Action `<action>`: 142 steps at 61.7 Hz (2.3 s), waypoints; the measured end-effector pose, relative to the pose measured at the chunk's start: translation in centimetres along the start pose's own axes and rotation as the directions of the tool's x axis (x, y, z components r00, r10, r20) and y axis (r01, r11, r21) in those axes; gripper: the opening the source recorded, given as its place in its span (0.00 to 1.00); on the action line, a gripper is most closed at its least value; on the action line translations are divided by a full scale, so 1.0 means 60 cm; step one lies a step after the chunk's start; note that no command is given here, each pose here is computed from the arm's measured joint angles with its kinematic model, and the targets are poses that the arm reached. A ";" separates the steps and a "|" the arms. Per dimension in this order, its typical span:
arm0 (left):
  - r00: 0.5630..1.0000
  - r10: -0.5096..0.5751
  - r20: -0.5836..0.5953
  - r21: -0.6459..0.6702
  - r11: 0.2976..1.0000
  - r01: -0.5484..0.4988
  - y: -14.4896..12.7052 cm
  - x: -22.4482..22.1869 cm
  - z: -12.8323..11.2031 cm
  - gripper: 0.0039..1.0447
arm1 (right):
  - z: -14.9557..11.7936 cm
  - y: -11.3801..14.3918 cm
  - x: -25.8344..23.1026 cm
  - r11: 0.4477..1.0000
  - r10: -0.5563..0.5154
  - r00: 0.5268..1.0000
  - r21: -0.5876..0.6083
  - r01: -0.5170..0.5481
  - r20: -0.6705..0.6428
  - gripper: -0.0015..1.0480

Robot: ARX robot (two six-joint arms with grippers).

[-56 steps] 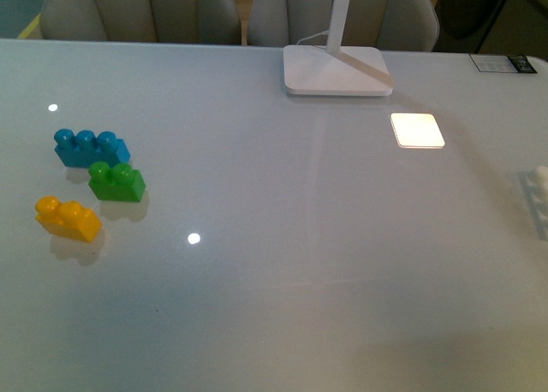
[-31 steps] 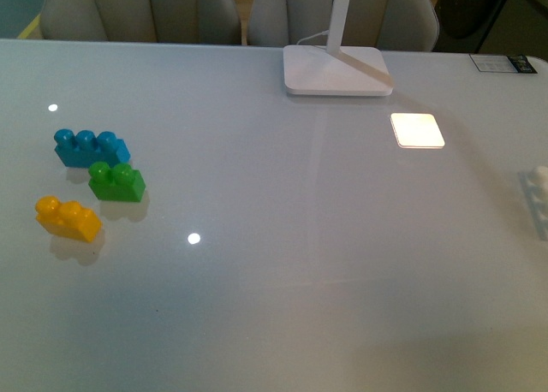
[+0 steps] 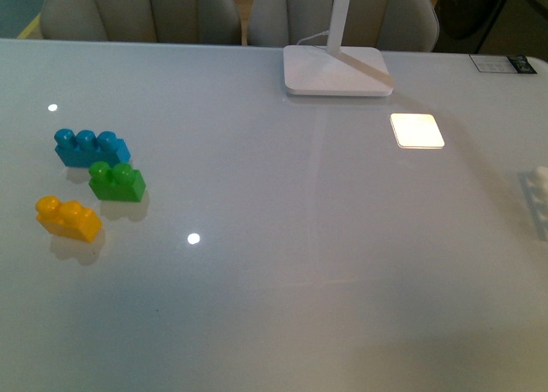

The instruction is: Insert yellow block into base center

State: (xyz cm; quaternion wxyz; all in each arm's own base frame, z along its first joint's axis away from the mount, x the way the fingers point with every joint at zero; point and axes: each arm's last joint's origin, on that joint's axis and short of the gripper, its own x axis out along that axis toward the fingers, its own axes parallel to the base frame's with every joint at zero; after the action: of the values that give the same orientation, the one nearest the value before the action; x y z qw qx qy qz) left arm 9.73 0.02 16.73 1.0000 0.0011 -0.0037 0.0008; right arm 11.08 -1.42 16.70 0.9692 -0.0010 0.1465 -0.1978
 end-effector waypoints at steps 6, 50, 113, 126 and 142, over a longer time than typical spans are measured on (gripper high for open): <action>1.000 0.000 0.000 0.000 1.000 0.000 0.000 0.000 0.000 0.93 | 0.012 -0.025 0.049 0.998 -0.057 0.997 0.010 0.057 -0.051 0.92; 1.000 0.001 0.000 0.000 1.000 -0.001 0.000 0.000 0.000 0.93 | -0.077 -0.166 0.447 0.960 0.215 0.939 -0.119 -0.253 -0.267 0.92; 1.000 0.001 0.000 0.000 1.000 -0.001 0.000 0.000 0.000 0.93 | -0.149 -0.172 0.606 0.947 0.311 0.914 0.001 -0.322 -0.262 0.92; 1.000 0.001 0.000 0.000 1.000 -0.001 0.000 0.000 0.000 0.93 | -0.154 -0.157 0.616 0.945 0.322 0.916 0.021 -0.327 -0.239 0.92; 1.000 0.001 0.000 0.000 1.000 -0.001 0.000 0.000 0.000 0.93 | -0.174 -0.129 0.622 0.935 0.349 0.900 0.034 -0.353 -0.260 0.92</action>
State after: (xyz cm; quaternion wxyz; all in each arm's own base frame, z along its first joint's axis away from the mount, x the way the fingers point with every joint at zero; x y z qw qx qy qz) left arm 9.73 0.02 16.73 1.0000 0.0011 -0.0037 0.0011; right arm 37.96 -22.29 -3.44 0.9609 0.0448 0.2725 -0.0176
